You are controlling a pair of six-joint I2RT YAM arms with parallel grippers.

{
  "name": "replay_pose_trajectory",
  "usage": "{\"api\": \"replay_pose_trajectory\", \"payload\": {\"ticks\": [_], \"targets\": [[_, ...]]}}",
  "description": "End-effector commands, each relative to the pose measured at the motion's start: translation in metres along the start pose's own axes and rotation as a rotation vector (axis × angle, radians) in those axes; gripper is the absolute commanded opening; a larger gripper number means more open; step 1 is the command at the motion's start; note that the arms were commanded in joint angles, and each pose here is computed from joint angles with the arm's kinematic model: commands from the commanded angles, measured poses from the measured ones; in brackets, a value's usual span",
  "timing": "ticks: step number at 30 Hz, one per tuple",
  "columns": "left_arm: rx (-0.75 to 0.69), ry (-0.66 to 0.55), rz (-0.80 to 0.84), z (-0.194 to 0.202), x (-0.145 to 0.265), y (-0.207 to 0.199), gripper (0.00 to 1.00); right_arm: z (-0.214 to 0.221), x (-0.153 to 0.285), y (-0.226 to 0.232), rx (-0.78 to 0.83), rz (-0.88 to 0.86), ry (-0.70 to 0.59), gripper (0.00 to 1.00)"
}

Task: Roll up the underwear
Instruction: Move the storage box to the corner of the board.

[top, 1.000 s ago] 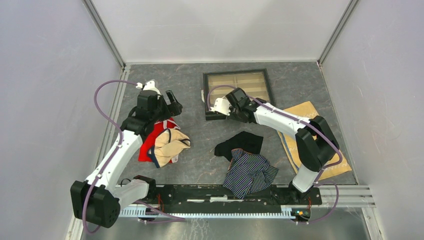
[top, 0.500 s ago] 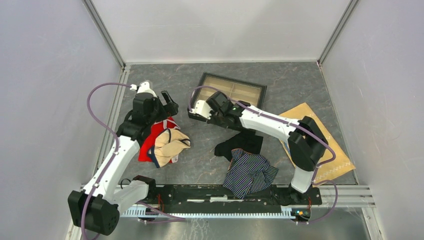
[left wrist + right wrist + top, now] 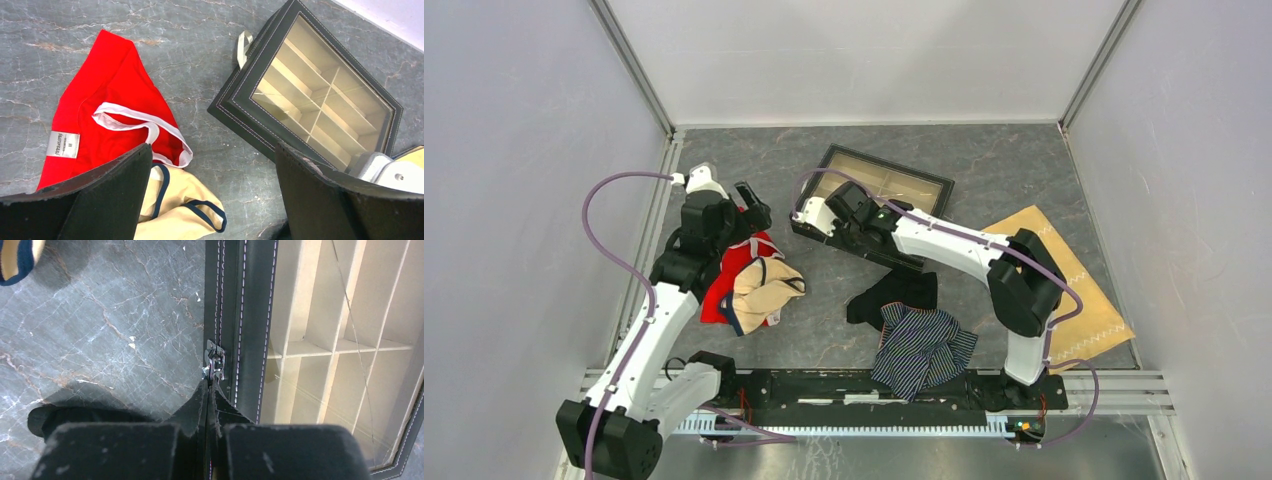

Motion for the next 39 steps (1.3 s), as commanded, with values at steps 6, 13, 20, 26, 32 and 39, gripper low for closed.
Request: {"api": "replay_pose_trajectory", "payload": {"ticks": [6, 13, 20, 26, 32, 39], "targets": [[0.046, -0.034, 0.081, 0.002, 0.001, -0.005, 0.96, -0.05, 0.047, -0.037, -0.111, -0.093, -0.212, 0.01], [0.151, -0.03, 0.344, 0.018, -0.006, -0.03, 0.79, -0.051, 0.073, -0.086, -0.198, -0.145, -0.278, 0.0], [0.19, -0.066, 0.445, 0.026, -0.018, -0.05, 0.61, -0.052, 0.095, -0.117, -0.236, -0.135, -0.328, 0.0], [0.189, -0.049, 0.392, 0.031, -0.026, -0.055, 0.61, -0.033, 0.085, -0.105, -0.227, -0.191, -0.315, 0.03], [0.223, -0.063, 0.18, 0.035, -0.018, -0.03, 0.72, -0.026, 0.069, -0.064, -0.14, -0.217, -0.269, 0.37], [0.246, -0.067, 0.086, 0.04, -0.013, -0.018, 0.73, -0.037, 0.041, -0.022, -0.054, -0.186, -0.178, 0.51]]}}
Point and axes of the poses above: each gripper's point midway between its finger pads, its own x axis back along the fingers, its own y axis along the line the jaws close on, z = x × y, the point moved 8 cm from there along x, back along the fingers, and after that the axes turned 9 degrees about -x, right-handed, at the moved point
